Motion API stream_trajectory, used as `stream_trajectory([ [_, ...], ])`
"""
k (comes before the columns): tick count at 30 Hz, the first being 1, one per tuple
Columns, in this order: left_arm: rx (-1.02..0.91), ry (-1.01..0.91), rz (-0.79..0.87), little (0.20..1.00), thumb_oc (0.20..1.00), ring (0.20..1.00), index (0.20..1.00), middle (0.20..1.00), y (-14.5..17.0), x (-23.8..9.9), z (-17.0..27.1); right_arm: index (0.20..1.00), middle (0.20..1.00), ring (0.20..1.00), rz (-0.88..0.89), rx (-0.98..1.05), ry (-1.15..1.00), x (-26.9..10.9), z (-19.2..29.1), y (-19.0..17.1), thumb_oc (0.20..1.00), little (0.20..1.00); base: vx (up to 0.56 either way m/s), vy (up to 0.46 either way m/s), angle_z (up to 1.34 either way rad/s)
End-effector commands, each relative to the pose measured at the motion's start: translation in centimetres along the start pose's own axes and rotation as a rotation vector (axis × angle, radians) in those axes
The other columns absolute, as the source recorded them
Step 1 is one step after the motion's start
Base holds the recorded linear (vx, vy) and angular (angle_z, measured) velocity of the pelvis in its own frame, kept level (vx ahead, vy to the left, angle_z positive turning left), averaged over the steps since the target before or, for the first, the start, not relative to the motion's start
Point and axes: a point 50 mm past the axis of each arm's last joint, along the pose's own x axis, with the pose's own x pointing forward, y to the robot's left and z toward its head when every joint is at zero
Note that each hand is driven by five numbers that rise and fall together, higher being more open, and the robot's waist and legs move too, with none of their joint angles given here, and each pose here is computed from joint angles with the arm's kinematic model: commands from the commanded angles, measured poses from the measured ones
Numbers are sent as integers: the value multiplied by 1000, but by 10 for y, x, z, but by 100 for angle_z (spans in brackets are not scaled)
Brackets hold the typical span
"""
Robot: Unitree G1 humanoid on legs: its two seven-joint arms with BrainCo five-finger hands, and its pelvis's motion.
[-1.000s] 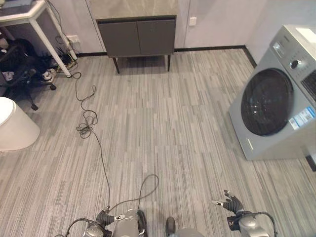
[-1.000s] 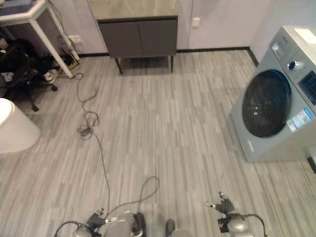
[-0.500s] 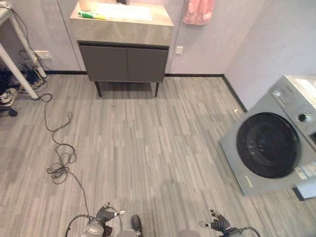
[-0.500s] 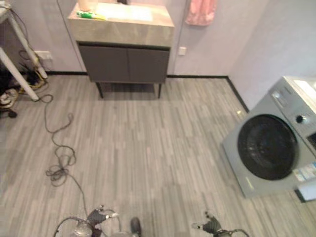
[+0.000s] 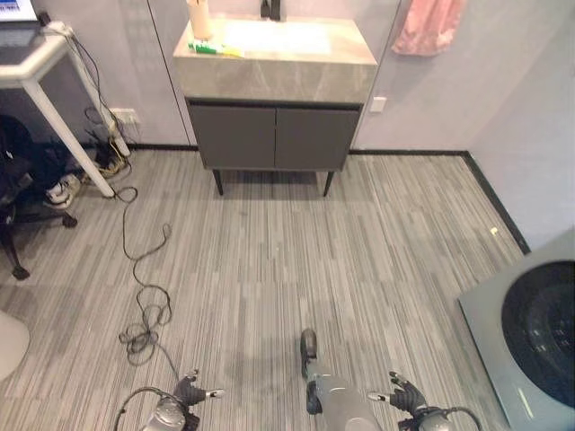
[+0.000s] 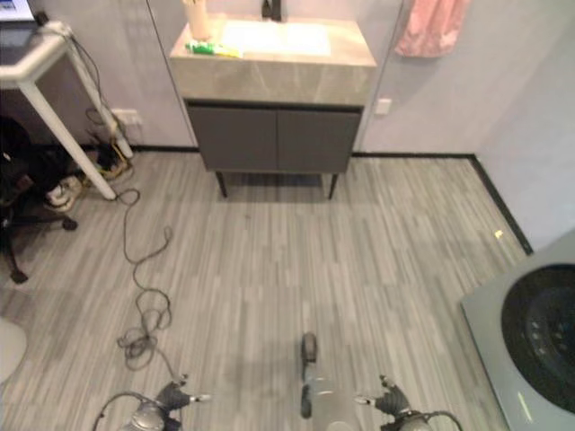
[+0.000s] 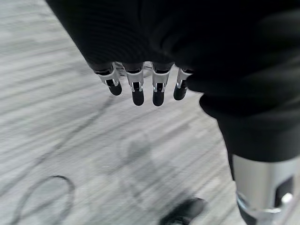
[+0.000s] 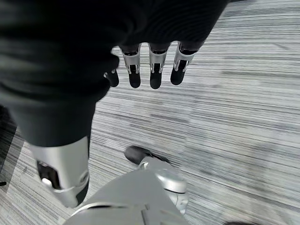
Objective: Put brush and paste in cup on sink, flatten towel.
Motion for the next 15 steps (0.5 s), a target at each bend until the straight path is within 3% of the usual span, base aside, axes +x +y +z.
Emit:
stream_trajectory([
  [1, 54, -18, -10, 1000, 1000, 1000, 1000, 1000, 1, 0, 1, 1000, 1000, 1000, -52, -20, -44, 0, 8, -20, 1000, 1000, 448, -175, 30],
  [9, 96, -83, -4, 1000, 1000, 1000, 1000, 1000, 0, 4, 23, 1000, 1000, 1000, -134, -37, -115, 2, 29, -45, 1000, 1000, 370, -240, -2],
  [13, 87, -102, 14, 1000, 1000, 1000, 1000, 1000, 5, 5, 27, 1000, 1000, 1000, -145, -54, -69, 0, 17, -47, 1000, 1000, 325, 28, -10],
  [15, 75, -76, 29, 1000, 1000, 1000, 1000, 1000, 6, 3, 19, 1000, 1000, 1000, -108, -131, -68, 2, 18, -38, 1000, 1000, 740, 249, -24],
])
